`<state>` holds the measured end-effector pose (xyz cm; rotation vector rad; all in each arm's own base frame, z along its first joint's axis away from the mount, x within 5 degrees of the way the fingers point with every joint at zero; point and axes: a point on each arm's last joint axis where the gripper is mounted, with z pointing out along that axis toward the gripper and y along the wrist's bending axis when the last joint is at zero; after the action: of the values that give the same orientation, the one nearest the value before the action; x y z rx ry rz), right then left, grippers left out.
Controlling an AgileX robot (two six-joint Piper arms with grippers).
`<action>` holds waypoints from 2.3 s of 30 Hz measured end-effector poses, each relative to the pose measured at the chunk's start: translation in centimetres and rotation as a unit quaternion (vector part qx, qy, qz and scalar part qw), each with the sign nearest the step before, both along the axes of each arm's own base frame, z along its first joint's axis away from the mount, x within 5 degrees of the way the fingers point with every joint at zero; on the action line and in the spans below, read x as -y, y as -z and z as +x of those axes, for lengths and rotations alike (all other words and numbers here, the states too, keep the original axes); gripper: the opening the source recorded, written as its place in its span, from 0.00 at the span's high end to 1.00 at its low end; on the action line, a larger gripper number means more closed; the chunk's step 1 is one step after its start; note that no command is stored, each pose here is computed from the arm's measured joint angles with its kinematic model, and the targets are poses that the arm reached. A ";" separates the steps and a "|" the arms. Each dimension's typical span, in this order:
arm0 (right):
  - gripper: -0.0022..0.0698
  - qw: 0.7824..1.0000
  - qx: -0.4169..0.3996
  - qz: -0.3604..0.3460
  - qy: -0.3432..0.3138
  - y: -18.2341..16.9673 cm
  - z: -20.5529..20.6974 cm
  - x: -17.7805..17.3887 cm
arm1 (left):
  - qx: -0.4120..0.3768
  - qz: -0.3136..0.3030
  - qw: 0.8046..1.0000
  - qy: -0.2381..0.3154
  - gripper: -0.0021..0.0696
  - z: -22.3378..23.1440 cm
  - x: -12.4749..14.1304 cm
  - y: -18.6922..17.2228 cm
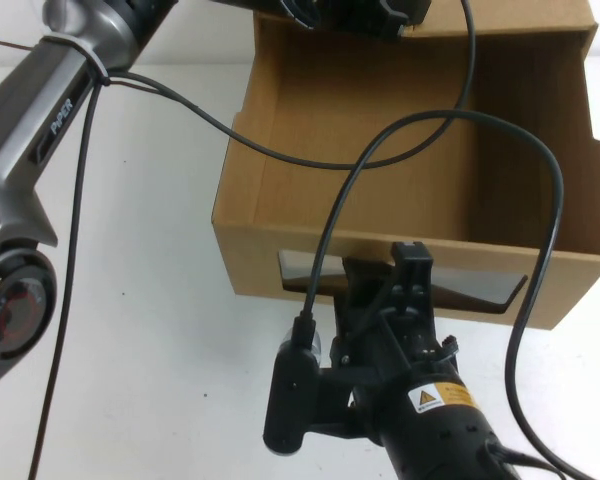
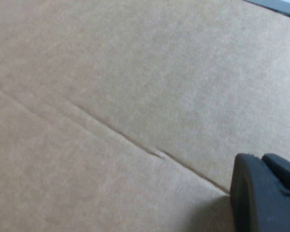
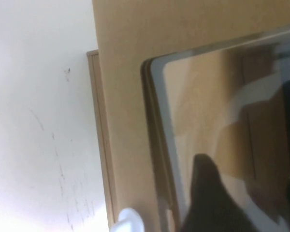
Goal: Open the shoe box
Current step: 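Pull the top drawer of the cardboard box fully open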
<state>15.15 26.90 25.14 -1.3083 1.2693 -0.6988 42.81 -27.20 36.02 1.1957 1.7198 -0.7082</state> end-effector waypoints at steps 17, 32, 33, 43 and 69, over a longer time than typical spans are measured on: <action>0.37 0.967 -0.134 0.200 -0.078 -7.5 -2.0 0.8 | -0.003 -0.001 1.000 -0.002 0.98 0.0 0.0 0.0; 0.95 0.952 -0.132 0.269 -0.063 -11.9 -3.1 5.5 | -0.014 -0.013 1.000 -0.011 0.98 0.1 -0.9 -0.7; 0.96 0.952 -0.130 0.270 -0.058 -11.9 -3.1 5.6 | -0.011 -0.014 1.000 -0.012 0.98 0.0 -1.0 -1.0; 0.99 0.956 -0.120 0.268 -0.028 -11.9 -2.8 6.1 | 0.047 0.022 0.998 -0.037 0.98 -1.4 -3.2 -4.3; 1.00 0.948 0.037 0.309 0.058 -18.9 -4.0 20.2 | 0.148 0.044 0.972 -0.179 0.98 -18.7 -17.7 -22.0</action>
<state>11.15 6.73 44.01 -0.6910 1.3654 -0.3725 24.07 -9.54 58.04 0.9568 1.6627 -0.2246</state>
